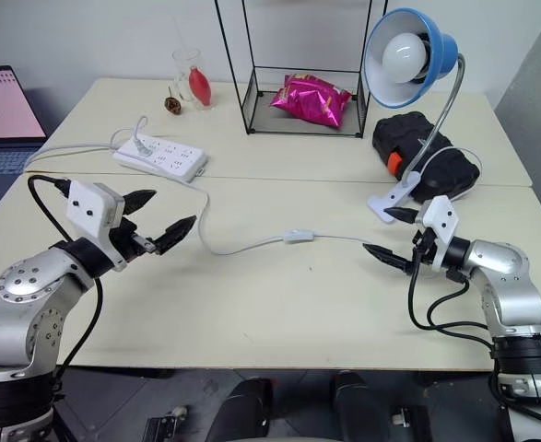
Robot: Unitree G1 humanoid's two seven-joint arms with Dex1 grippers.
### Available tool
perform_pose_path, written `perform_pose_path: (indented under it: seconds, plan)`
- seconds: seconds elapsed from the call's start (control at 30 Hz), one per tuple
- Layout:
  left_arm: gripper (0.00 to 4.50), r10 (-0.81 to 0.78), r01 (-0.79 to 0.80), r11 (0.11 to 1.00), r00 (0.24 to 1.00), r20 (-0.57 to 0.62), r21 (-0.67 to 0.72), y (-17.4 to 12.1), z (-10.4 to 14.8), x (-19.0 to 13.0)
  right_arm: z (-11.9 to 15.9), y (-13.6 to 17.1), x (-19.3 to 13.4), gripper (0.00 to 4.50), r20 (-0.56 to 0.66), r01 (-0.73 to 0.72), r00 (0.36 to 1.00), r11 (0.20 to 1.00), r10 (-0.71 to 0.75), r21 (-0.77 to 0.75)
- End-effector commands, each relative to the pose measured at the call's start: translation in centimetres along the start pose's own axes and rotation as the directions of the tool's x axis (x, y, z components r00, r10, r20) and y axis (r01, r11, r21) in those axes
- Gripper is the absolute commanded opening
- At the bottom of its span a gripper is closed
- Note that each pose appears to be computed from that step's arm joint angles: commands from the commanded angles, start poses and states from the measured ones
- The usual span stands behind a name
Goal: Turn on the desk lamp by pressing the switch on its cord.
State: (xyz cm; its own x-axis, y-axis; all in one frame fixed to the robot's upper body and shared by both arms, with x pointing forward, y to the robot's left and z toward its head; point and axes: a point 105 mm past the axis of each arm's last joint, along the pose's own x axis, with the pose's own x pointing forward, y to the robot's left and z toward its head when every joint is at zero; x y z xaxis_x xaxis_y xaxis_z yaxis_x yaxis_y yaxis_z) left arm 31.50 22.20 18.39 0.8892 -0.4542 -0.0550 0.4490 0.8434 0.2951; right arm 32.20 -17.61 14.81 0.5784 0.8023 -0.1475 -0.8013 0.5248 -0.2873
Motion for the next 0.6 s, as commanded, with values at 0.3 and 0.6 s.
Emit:
perform_pose_path:
  seconds: [0.3, 0.6]
  plan:
    - [4.45, -0.184, 0.187, 0.982, 0.98, 0.076, -0.034, -1.9, 1.3, 1.9, 2.8, 1.0, 0.6, 4.5, 0.052, 0.023, 0.998, 1.0, -0.022, -0.019]
    - [4.45, -0.471, 0.479, 0.853, 0.878, 0.088, -0.206, -6.2, -0.2, 6.9, 3.9, 3.9, 0.9, 4.5, -0.053, 0.044, 0.998, 0.999, -0.043, 0.017]
